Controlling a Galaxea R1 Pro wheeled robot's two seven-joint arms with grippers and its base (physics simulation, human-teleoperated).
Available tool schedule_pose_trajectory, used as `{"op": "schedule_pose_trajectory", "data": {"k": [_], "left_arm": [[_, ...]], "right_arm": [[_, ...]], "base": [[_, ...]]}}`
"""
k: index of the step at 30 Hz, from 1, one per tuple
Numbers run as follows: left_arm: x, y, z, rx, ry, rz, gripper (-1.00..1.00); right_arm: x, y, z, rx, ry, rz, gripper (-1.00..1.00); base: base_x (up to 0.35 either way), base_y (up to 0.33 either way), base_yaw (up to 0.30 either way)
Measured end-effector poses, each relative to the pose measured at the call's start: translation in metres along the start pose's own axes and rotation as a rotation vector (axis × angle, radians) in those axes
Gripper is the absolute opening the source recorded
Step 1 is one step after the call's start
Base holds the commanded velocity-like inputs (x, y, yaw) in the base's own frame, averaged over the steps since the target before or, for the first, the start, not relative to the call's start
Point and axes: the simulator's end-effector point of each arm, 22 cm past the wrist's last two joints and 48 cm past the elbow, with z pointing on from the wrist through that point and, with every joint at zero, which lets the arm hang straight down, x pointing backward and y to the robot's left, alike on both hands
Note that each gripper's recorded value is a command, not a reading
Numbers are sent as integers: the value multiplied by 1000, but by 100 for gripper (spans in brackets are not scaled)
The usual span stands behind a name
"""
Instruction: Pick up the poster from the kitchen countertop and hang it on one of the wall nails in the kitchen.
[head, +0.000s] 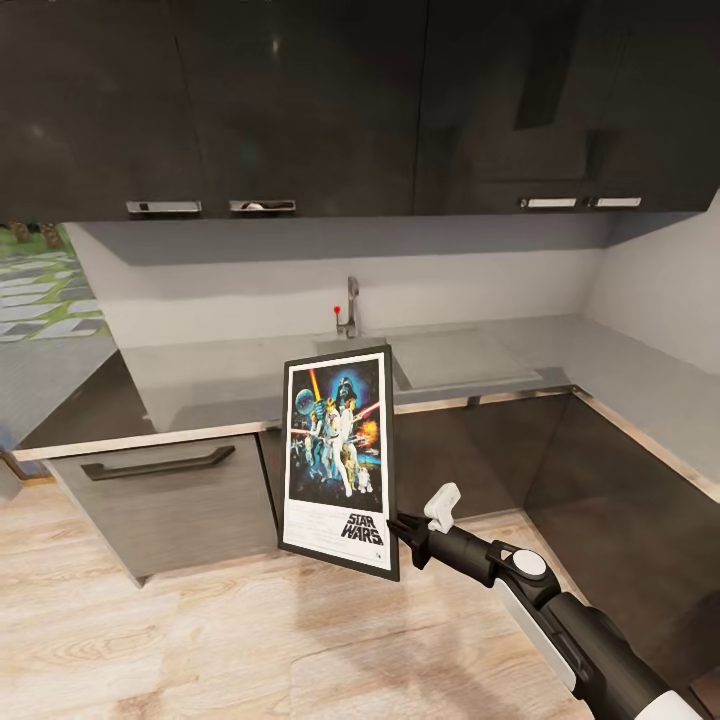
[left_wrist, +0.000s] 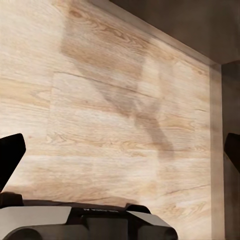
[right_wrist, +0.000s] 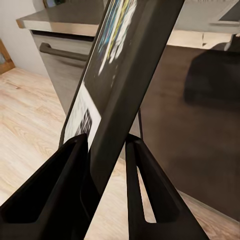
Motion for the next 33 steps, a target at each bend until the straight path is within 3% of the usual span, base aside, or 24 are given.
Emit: {"op": "schedule_pose_trajectory", "data": {"k": [33], "left_arm": [[0,-7,-15,0,1,0,100]], "right_arm": [[-11,8,-9,0,1,0,-100]], "base": [[0,0,0]]}}
